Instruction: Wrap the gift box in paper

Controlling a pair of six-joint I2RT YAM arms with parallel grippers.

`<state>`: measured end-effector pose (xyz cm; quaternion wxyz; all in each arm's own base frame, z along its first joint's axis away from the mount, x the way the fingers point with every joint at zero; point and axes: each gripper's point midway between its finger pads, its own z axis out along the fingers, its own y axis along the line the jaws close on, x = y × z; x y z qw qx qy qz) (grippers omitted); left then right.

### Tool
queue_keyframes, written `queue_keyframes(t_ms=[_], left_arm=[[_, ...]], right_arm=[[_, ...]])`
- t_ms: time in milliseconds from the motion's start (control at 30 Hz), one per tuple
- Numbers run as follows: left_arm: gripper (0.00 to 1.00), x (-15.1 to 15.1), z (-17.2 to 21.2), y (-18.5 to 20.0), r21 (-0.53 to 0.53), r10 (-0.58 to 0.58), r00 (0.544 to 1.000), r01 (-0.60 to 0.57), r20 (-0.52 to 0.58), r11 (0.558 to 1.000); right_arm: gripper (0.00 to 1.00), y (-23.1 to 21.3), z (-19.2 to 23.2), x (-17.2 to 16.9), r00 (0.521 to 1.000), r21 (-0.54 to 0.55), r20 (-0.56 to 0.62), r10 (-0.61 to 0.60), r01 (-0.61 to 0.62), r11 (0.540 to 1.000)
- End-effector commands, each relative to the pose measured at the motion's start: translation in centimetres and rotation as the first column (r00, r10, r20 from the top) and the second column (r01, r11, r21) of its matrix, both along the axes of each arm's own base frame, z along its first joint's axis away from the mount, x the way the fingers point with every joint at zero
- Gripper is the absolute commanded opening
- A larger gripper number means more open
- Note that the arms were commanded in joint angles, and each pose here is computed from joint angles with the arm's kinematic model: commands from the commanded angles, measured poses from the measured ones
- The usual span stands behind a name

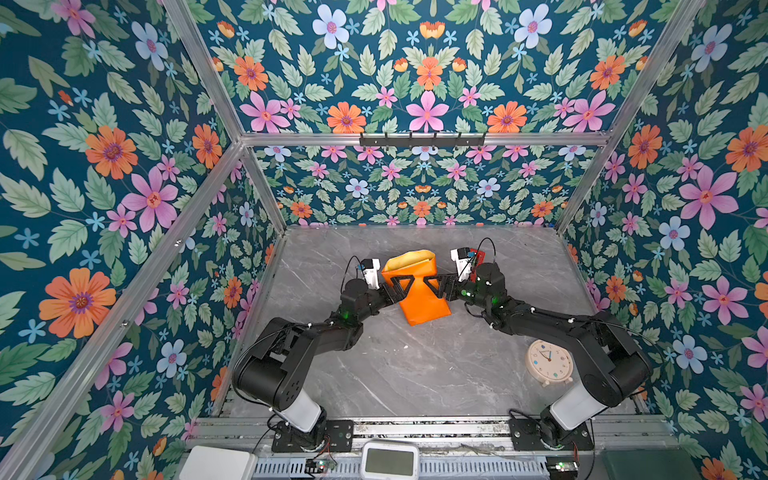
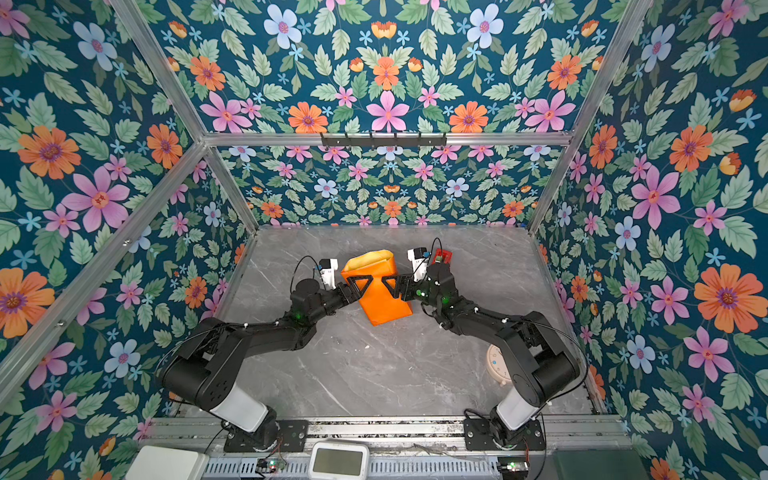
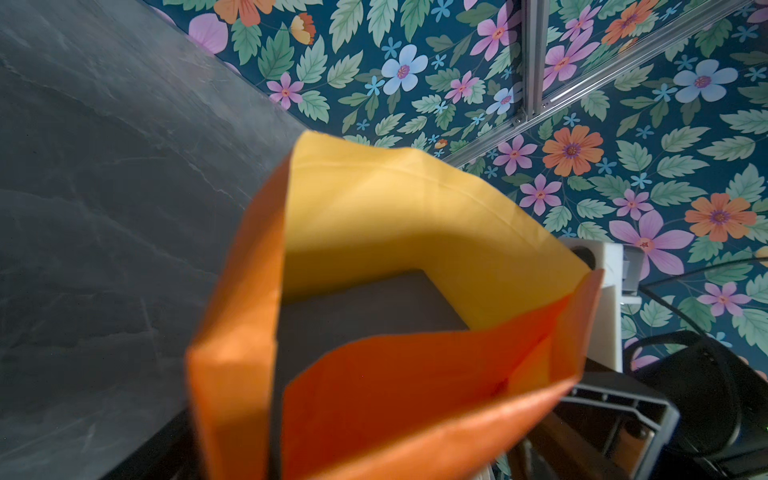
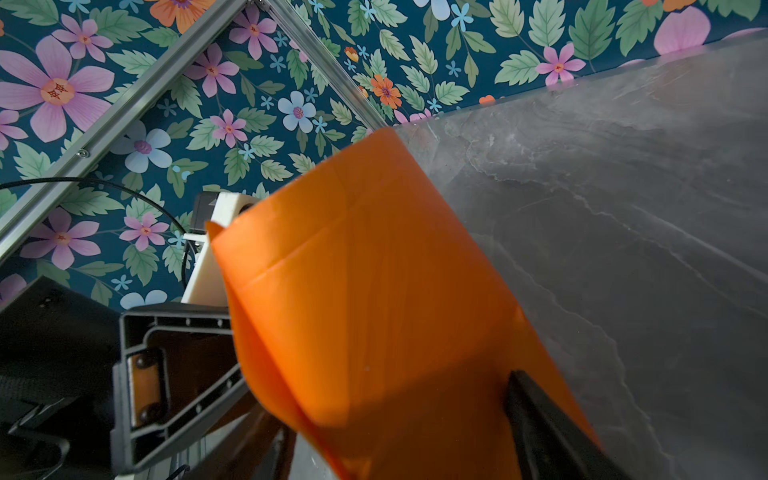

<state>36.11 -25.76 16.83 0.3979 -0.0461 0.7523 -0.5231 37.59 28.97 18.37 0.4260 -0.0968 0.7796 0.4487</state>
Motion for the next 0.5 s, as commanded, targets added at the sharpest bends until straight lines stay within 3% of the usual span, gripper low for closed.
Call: queue_keyframes(t_ms=[0,233,467], left_arm=[[0.97,-1.2,2.5,-1.3,-0.044,-0.095,0.992,0.099,0.081,0.994],[0.77,-1.0,0.2,-0.8,0.053,-0.06,0.998,0.058,0.029,0.997],[0.66,-1.2,-2.1,-0.9,0.219,-0.042,0.999,0.039,0.012,0.975]], right_arm=[[0.77,1.1,1.0,-1.1,0.997,0.044,0.016,0.073,-0.074,0.996],[0.74,0.7,0.4,-1.8,0.999,0.07,-0.004,0.049,-0.049,0.996],[0.62,0.4,-1.8,-1.4,0.993,0.035,-0.104,-0.049,0.052,0.998]])
